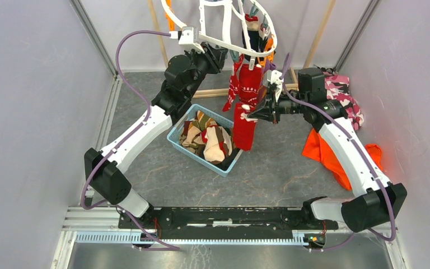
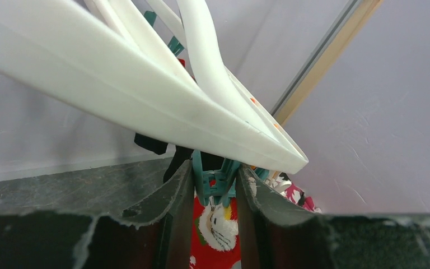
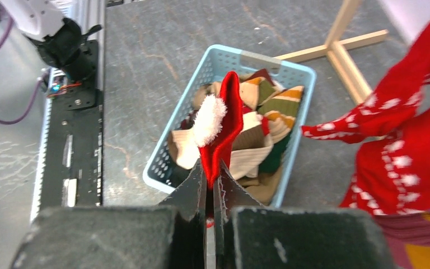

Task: Clip the socks to the hanger
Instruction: Open the clamp at the hanger, then clamp the sock onto the hanger.

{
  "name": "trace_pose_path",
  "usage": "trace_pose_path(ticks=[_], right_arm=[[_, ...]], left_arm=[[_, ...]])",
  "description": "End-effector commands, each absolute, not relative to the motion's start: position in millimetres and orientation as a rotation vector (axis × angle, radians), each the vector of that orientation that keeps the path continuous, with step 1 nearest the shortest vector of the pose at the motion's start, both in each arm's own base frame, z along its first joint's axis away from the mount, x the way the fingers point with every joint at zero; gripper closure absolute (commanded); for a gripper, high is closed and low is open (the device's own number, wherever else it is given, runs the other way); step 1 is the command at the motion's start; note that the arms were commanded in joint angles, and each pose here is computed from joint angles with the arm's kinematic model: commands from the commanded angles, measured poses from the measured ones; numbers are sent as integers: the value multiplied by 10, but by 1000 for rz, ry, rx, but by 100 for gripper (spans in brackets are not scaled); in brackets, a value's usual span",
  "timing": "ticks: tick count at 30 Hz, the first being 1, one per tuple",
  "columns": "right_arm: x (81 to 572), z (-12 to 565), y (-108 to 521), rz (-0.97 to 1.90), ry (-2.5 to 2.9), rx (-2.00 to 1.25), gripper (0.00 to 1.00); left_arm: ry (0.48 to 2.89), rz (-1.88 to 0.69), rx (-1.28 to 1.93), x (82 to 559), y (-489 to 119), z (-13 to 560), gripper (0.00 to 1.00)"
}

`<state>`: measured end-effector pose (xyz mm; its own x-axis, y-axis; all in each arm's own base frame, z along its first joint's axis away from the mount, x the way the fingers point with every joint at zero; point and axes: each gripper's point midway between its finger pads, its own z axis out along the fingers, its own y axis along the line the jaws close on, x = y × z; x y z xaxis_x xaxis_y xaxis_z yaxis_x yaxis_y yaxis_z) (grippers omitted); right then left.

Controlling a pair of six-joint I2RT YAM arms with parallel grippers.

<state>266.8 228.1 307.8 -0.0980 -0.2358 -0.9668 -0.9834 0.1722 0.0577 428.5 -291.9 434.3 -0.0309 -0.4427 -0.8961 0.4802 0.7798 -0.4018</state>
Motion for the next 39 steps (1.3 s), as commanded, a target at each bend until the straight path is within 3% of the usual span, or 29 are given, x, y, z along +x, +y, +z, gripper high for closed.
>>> trace_pose_path(ticks=[1,22,39], right_arm=[[2900,3321,2260,836,1498,-1212,100],[3687,3816,2624,536,1650,-675,100],[3938,3881,2840,567,1651,-590,100]], left_arm=[[1403,-695,-10,4253,-2886,4571,98],[1549,-590,-136,4206,-2920,4441,98],[1553,-600,-145,4208,-2930,4428,98]])
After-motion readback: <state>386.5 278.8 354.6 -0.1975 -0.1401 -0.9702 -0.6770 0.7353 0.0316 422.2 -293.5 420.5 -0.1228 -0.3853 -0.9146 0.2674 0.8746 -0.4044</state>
